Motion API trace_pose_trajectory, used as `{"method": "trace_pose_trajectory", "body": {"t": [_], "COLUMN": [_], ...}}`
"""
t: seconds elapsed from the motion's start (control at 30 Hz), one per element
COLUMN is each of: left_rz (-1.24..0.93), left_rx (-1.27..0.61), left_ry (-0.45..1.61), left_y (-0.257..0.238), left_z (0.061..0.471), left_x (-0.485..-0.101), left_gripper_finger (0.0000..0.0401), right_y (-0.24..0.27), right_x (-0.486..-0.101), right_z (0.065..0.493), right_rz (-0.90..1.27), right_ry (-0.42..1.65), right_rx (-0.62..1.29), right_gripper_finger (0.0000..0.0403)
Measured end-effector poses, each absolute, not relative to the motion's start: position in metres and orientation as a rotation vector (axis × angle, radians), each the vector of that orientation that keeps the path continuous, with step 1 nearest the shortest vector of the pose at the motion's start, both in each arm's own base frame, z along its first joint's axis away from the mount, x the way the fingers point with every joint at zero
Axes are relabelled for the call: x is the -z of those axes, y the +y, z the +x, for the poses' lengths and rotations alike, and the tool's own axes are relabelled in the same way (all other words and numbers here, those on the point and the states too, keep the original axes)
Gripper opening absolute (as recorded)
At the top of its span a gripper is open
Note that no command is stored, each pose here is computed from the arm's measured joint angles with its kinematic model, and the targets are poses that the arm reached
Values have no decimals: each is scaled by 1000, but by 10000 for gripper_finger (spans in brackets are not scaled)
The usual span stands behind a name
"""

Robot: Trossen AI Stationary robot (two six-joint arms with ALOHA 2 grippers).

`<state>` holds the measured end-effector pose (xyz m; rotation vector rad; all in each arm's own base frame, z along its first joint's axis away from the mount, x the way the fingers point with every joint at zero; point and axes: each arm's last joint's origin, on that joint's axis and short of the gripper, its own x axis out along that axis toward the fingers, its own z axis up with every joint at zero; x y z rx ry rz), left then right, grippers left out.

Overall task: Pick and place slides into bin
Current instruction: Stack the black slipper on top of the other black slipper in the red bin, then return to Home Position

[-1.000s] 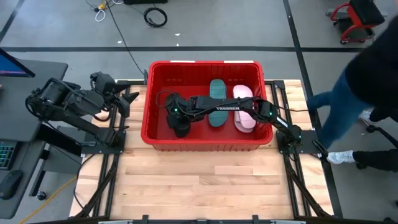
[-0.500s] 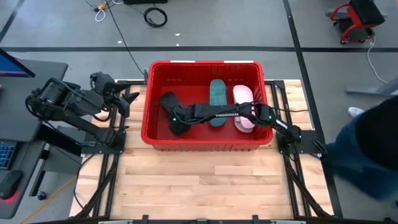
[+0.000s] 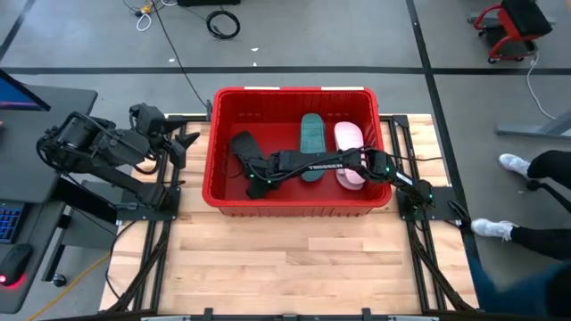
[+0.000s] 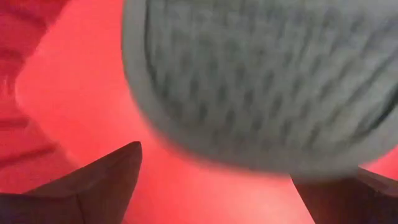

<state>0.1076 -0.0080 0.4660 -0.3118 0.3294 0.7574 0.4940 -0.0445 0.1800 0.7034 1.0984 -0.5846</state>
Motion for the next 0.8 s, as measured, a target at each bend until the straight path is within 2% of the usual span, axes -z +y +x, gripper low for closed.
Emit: {"method": "trace_pose_trajectory", "body": {"t": [0.2,0.5,0.63,0.8], "left_rz": [-292,-221,-219,-204], "left_rx": [-753,-728,-704,-648], "left_ry": [336,360,376,413], "left_y": [-8,-7,-7,-9], "left_z": [107,103,103,105], "left_x": [-466,-467,-467,-466], "left_gripper_finger": [282,281,277,260], "right_y": [-42,-46,-60,-69], "right_x": [-192,-290,-334,-379], "right_z": [482,449,422,384], "right_rz": [734,617,534,421], "right_ry": [1197,1022,902,773], "right_rx": [574,497,538,527], "right_gripper_finger": [400,385,356,295]}}
